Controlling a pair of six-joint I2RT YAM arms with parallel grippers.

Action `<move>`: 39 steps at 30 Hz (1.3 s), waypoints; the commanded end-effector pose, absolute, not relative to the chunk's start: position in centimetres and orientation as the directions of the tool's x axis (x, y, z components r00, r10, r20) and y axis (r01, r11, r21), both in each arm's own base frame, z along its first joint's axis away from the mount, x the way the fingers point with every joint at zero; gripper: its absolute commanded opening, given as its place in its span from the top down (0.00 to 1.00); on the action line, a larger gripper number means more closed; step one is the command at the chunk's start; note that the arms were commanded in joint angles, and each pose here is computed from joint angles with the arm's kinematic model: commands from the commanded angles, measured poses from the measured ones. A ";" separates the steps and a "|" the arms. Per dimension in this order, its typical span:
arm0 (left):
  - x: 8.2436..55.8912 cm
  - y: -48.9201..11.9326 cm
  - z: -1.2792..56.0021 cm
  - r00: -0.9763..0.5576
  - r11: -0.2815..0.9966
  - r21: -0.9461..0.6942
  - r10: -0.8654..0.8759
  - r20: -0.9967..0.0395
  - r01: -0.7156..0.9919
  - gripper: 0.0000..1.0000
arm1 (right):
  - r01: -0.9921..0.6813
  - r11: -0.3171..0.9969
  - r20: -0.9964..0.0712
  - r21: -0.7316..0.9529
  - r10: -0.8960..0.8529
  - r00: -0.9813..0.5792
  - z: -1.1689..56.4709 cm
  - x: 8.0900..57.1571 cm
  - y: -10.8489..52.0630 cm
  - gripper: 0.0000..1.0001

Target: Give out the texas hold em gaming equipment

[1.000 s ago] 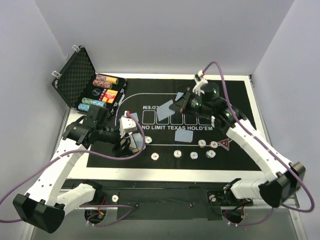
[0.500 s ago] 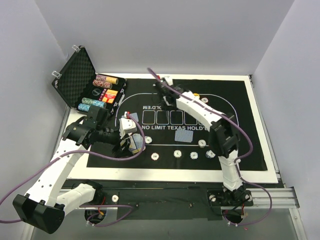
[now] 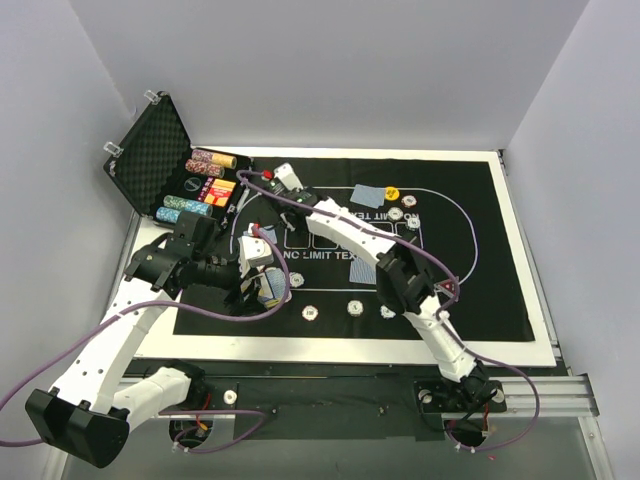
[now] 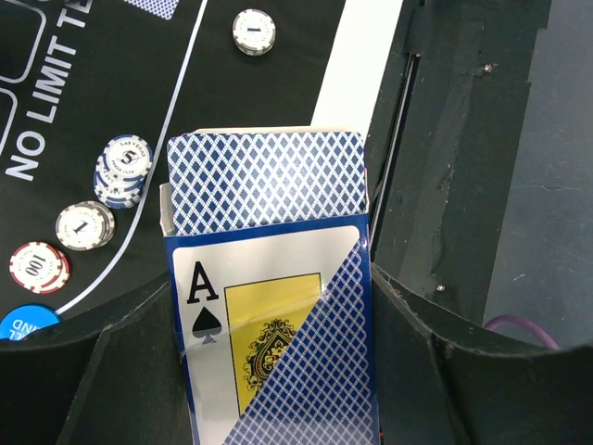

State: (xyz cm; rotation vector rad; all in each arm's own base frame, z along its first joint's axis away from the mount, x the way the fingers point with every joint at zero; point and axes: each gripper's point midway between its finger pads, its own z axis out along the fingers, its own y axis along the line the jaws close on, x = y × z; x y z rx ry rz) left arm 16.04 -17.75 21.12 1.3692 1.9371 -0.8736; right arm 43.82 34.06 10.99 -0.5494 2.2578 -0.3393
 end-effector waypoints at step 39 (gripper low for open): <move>15.3 -18.0 22.6 -0.237 0.202 -0.149 0.536 -0.810 0.968 1.00 | -0.132 0.931 -0.580 0.341 0.098 -0.808 8.4 41.3 30.7 0.53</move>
